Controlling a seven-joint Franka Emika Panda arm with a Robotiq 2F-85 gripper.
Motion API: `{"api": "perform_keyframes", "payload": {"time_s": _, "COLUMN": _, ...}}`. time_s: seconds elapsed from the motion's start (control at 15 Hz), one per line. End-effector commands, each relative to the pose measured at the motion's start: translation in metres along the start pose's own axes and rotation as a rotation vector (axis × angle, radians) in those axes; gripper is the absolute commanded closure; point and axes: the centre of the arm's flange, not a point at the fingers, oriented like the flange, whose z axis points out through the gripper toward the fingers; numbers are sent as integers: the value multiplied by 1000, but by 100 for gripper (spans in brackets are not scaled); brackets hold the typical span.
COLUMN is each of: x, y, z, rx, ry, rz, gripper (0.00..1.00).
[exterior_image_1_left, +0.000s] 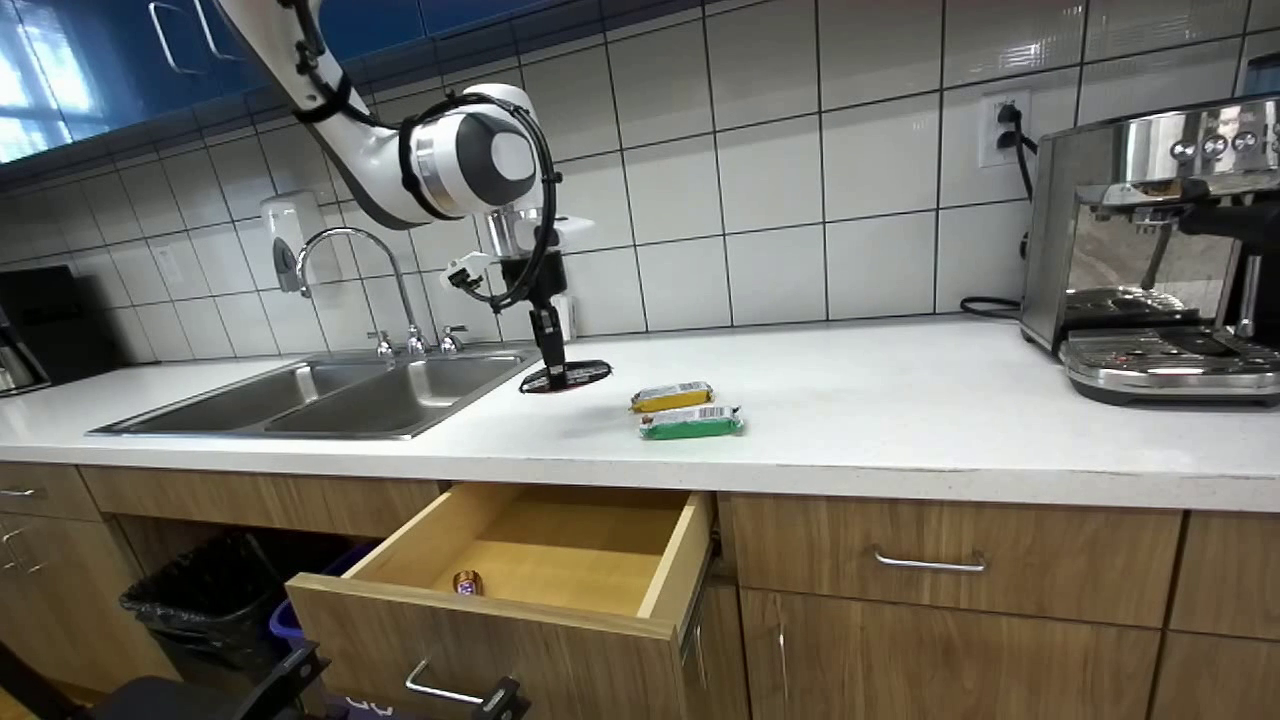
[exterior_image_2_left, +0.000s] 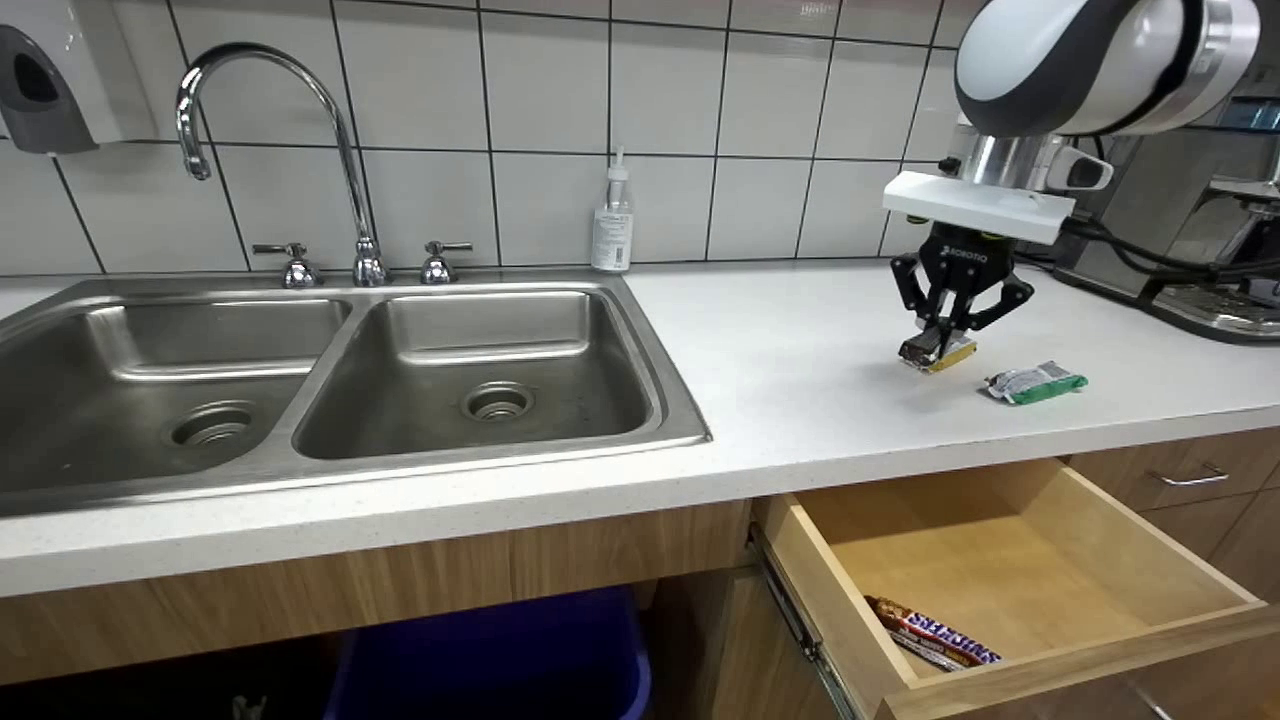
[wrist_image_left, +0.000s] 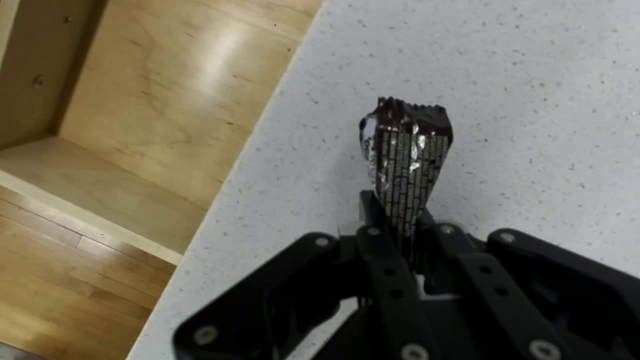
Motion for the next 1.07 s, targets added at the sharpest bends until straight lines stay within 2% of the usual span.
{"api": "perform_keyframes", "payload": {"time_s": 0.0, "x": -35, "y": 38, "z": -13, "rx": 8, "ry": 18, "rz": -55, "gripper": 96}}
{"api": "perform_keyframes", "payload": {"time_s": 0.73, "x": -100, "y": 106, "z": 3, "rx": -42, "ry": 6, "rz": -126, "gripper": 96}}
{"api": "perform_keyframes", "payload": {"time_s": 1.0, "x": -113, "y": 125, "z": 17, "rx": -75, "ry": 2, "rz": -143, "gripper": 96}}
